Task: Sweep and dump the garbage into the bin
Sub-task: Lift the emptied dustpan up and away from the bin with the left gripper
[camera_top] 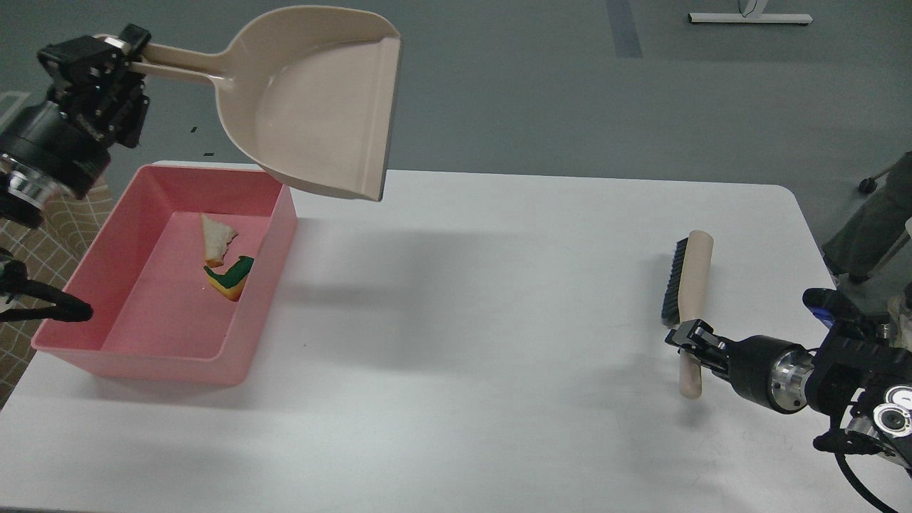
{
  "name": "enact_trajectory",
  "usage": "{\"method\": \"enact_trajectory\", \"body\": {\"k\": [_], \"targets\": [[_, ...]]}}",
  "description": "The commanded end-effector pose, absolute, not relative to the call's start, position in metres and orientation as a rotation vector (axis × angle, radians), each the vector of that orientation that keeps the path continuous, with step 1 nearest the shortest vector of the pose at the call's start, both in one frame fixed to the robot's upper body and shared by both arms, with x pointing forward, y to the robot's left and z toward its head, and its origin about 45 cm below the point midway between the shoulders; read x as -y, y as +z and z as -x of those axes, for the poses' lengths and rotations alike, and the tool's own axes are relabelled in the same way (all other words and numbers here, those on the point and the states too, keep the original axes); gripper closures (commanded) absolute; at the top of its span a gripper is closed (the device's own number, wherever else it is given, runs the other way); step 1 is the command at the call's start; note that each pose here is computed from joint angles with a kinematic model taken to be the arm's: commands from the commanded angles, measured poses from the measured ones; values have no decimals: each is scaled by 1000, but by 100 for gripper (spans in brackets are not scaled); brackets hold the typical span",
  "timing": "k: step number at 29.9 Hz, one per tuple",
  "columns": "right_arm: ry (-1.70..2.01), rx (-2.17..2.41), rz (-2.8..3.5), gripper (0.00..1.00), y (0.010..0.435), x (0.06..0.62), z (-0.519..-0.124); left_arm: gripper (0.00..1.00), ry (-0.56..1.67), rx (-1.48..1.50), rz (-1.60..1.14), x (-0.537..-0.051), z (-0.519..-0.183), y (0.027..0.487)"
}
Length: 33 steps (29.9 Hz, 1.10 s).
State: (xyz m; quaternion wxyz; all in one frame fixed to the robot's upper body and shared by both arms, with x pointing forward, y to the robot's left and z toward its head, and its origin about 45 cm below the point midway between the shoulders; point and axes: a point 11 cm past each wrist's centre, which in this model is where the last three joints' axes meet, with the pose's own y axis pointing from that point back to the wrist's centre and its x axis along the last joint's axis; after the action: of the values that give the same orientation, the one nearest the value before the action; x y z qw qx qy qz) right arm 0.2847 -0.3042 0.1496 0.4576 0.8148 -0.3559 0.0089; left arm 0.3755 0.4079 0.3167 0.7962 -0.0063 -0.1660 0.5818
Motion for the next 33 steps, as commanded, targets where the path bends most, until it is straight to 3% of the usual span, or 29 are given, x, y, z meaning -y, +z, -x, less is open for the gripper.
{"method": "enact_trajectory", "body": {"k": [1,15,33], "targets": [[24,889,-2020,91,156,306,-289,100,1204,360,10,-376,-377,295],[44,901,-2009,91,162,310,-296,100,1062,340,-9,-285,-370,235],[116,898,-1999,90,180,311,-308,100,1091,331,-181,-268,-353,175]]}}
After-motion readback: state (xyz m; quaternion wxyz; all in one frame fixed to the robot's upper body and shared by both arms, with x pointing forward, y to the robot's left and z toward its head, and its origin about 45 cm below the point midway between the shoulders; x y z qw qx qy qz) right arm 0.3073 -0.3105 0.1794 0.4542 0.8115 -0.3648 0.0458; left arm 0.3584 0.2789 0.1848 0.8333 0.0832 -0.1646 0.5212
